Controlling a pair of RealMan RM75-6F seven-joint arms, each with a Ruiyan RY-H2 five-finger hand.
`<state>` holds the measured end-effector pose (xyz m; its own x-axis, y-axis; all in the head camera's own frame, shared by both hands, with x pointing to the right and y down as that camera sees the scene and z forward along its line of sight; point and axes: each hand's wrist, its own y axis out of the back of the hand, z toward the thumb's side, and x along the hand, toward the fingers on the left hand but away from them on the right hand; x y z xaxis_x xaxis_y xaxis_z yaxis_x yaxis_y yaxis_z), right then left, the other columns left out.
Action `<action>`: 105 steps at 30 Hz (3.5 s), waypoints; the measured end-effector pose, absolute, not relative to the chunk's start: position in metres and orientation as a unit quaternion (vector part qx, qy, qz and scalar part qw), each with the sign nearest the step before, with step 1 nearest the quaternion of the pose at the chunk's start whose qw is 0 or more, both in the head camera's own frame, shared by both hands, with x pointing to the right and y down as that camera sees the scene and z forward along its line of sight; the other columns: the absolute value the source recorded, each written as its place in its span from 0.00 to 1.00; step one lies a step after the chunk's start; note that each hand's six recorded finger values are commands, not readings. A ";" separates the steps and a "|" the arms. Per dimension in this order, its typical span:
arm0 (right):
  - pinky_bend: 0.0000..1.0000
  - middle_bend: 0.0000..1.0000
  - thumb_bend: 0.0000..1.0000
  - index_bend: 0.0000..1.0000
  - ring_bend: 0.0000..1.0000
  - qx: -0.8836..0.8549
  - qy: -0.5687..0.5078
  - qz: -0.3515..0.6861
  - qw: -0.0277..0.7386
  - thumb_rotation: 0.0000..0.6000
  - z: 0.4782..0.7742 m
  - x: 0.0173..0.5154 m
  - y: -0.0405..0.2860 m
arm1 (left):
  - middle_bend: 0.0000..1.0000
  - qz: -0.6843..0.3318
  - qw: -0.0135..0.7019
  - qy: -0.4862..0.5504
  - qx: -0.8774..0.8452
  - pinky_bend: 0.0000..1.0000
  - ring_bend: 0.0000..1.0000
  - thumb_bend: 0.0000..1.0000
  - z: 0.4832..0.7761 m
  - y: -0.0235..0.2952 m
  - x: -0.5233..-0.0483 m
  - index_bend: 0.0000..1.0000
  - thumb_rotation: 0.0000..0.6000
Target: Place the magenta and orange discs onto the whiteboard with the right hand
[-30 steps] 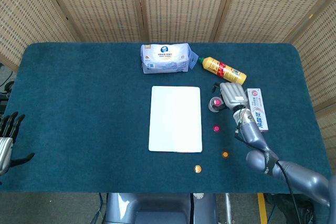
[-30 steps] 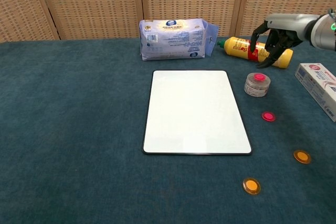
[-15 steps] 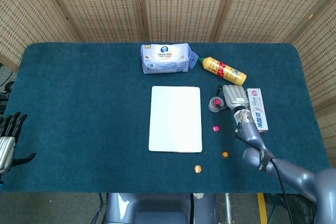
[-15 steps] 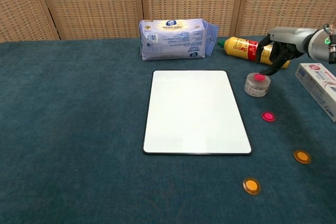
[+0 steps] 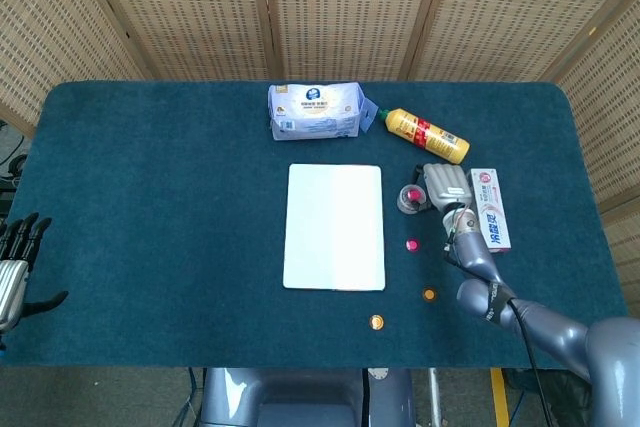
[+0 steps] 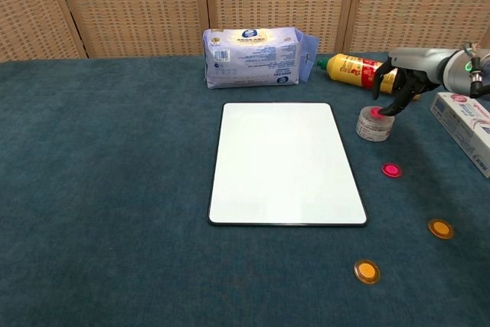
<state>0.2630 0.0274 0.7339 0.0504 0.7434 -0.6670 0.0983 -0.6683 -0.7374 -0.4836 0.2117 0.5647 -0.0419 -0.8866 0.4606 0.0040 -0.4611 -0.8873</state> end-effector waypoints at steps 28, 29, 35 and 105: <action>1.00 0.91 0.34 0.49 0.92 -0.664 -0.299 0.637 0.252 1.00 0.750 0.263 0.029 | 0.00 -0.618 0.358 0.377 -0.590 0.00 0.00 0.00 0.564 0.210 -0.486 0.00 1.00; 1.00 0.91 0.34 0.49 0.92 -0.664 -0.299 0.637 0.252 1.00 0.750 0.263 0.030 | 0.00 -0.618 0.358 0.377 -0.590 0.00 0.00 0.00 0.564 0.210 -0.486 0.00 1.00; 1.00 0.91 0.36 0.50 0.92 -0.668 -0.302 0.631 0.254 1.00 0.746 0.259 0.028 | 0.00 -0.617 0.358 0.377 -0.591 0.00 0.00 0.00 0.563 0.210 -0.486 0.00 1.00; 1.00 0.90 0.33 0.42 0.92 -0.700 -0.239 0.588 0.327 1.00 0.739 0.262 0.136 | 0.00 -0.609 0.352 0.362 -0.612 0.00 0.00 0.00 0.566 0.212 -0.482 0.00 1.00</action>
<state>0.2620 0.1364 0.7391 0.1937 0.7199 -0.6665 -0.0495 -0.6713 -0.7395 -0.4819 0.2123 0.5657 -0.0039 -0.8717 0.4901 -0.0146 -0.4900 -0.8716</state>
